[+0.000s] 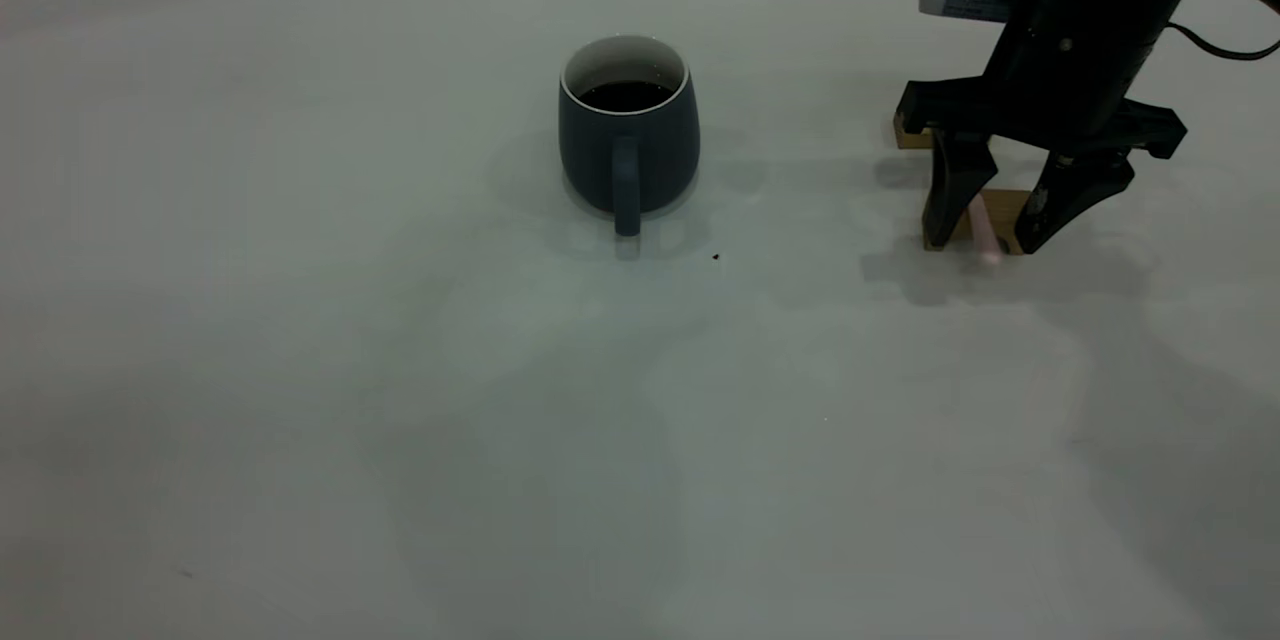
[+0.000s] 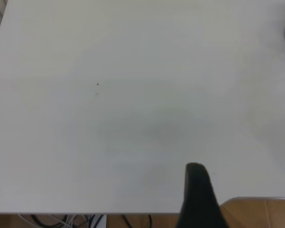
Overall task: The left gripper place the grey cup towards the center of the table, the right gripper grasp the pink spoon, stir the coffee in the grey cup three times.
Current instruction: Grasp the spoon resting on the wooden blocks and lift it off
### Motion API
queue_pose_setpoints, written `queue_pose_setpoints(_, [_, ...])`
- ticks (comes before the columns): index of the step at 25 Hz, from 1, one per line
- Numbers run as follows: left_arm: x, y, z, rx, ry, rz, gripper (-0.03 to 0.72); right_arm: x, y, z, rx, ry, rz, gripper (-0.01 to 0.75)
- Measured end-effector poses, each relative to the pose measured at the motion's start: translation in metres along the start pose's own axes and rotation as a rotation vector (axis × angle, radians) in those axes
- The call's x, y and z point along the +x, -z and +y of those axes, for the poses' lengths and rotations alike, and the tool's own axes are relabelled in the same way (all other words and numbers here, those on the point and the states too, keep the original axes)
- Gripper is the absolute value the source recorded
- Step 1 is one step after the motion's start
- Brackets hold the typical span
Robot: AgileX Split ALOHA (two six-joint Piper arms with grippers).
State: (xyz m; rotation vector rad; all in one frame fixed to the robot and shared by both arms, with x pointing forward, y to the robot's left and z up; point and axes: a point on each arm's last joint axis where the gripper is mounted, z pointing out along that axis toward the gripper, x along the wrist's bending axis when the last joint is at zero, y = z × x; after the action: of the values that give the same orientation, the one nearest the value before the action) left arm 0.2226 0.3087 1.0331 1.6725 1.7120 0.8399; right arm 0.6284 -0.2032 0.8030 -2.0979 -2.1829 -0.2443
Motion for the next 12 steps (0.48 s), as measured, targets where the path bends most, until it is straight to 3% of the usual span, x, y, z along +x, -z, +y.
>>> queue_pose_setpoints(12, [0.000, 0.000, 0.000, 0.000, 0.000, 0.000, 0.567, -0.003, -0.018, 0.001, 0.013, -0.004, -0.008, 0.589])
